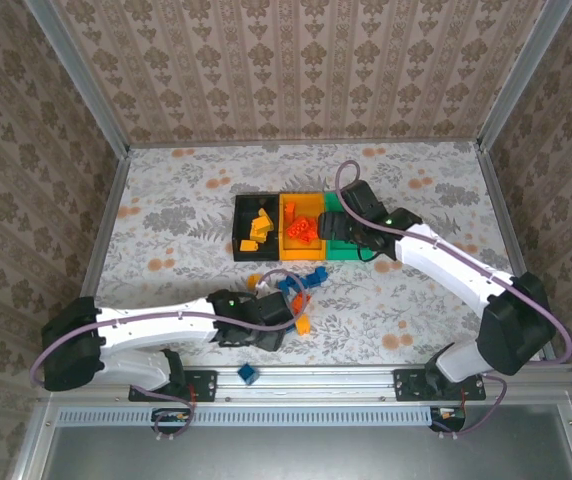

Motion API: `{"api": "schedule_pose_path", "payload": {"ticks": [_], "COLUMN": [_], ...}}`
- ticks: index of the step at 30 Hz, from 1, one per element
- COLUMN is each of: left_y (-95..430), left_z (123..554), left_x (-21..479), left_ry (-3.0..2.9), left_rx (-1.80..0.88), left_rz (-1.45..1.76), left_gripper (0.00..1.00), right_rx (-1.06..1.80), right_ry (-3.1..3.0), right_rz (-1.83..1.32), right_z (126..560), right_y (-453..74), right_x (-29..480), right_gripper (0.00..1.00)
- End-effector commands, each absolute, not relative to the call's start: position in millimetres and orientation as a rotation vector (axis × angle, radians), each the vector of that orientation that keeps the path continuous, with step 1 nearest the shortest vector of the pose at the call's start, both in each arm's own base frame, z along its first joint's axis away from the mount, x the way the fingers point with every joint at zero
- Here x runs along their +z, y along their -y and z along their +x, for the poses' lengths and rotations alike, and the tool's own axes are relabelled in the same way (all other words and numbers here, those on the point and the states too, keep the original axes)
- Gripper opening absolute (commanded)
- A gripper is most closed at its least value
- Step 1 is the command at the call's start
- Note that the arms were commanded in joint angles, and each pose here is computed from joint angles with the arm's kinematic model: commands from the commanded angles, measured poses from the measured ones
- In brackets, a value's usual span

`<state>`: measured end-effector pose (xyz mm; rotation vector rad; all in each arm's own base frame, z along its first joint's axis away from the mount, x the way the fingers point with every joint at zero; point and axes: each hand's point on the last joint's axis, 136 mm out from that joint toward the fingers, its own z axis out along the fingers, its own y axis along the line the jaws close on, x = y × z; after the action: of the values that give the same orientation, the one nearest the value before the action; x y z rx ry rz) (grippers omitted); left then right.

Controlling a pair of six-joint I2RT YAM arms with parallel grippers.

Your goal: Sort the legos into containers by color

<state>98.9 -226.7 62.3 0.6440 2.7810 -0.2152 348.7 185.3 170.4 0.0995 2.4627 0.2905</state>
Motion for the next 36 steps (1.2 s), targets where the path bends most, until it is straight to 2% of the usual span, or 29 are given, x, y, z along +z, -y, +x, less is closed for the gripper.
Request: {"api": "schedule_pose_path", "payload": {"ticks": [1,3,6,10,19,23,29,36], "left_y": [211.7,201.2,188.0,178.5,133.3,114.8,107.1,109.7], "left_z": [100.6,98.9,99.9,111.6,146.7,159.3,173.1,179.3], "left_x": [74.2,77.7,87.9,115.8,182.2,210.9,241.3,248.5], "left_ry": [-2.790,-2.800,-2.789,-2.704,-2.512,-2.448,-2.374,-2.347], "left_rx": [-0.156,-0.130,-0.140,-0.283,-0.391,-0.361,-0.357,-0.394], "left_rz": [0.616,0.587,0.505,0.351,0.092,0.048,0.046,0.040], "left_gripper": [0.76,0.85,0.92,1.00,1.00,1.00,1.00,1.00], "right_rx": [0.359,0.408,0.491,0.569,0.641,0.557,0.454,0.476], "right_ry": [-2.474,-2.503,-2.510,-2.519,-2.487,-2.471,-2.401,-2.353], "right_rz": [0.092,0.048,-0.056,-0.258,-0.832,-1.023,-1.194,-1.283], "right_z": [336.8,328.2,306.0,267.9,167.6,133.0,99.0,74.8], "right_y": [-186.9,-193.9,-207.8,-235.4,-321.7,-356.7,-402.9,-434.1], "right_x": [171.6,164.5,164.6,157.8,137.4,113.8,84.4,62.2], "right_gripper": [0.90,0.90,0.90,0.90,0.90,0.90,0.91,0.93]}}
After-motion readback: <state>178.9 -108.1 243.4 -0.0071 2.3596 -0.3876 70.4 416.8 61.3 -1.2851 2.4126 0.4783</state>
